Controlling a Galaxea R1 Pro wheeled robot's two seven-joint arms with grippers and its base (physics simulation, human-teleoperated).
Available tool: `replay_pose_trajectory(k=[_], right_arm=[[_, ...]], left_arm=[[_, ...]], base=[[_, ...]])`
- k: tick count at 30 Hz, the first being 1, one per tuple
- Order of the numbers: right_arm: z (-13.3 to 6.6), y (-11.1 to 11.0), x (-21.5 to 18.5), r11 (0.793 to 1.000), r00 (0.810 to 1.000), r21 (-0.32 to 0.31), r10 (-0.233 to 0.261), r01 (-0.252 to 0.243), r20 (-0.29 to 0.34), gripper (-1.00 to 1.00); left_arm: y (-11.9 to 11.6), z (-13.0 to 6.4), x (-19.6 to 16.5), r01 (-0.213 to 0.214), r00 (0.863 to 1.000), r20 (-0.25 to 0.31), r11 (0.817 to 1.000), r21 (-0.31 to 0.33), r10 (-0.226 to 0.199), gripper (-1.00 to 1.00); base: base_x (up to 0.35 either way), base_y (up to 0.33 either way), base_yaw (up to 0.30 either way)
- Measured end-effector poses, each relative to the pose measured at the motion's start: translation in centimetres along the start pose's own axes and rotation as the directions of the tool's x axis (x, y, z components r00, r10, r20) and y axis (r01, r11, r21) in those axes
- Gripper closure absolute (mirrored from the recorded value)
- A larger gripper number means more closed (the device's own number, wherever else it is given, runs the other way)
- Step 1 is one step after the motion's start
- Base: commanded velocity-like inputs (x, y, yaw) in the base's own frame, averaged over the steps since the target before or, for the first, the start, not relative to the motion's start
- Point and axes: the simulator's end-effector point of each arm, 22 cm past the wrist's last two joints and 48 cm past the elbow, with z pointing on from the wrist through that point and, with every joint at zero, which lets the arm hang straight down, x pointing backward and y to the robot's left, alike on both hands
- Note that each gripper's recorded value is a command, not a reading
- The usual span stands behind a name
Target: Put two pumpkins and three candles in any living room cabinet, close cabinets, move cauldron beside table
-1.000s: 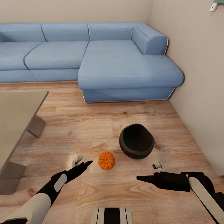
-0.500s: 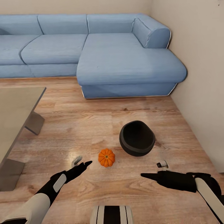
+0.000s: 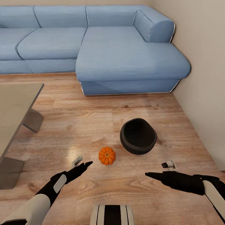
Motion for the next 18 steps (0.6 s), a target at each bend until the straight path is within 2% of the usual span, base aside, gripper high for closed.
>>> replay_pose_trajectory(k=[6,18], right_arm=[[0.15,-0.90,0.30,1.000,1.000,0.001,0.023,-0.023,-0.004,-1.00],[0.17,-0.89,0.33,1.000,1.000,0.001,0.023,-0.023,-0.005,-1.00]], left_arm=[[0.62,0.55,0.91,0.010,1.000,-0.018,1.000,0.008,-0.010,-1.00],[0.15,0.54,0.91,0.011,1.000,-0.018,1.000,0.030,-0.010,-1.00]], base=[[0.000,0.000,0.000],[0.002,0.000,0.000]])
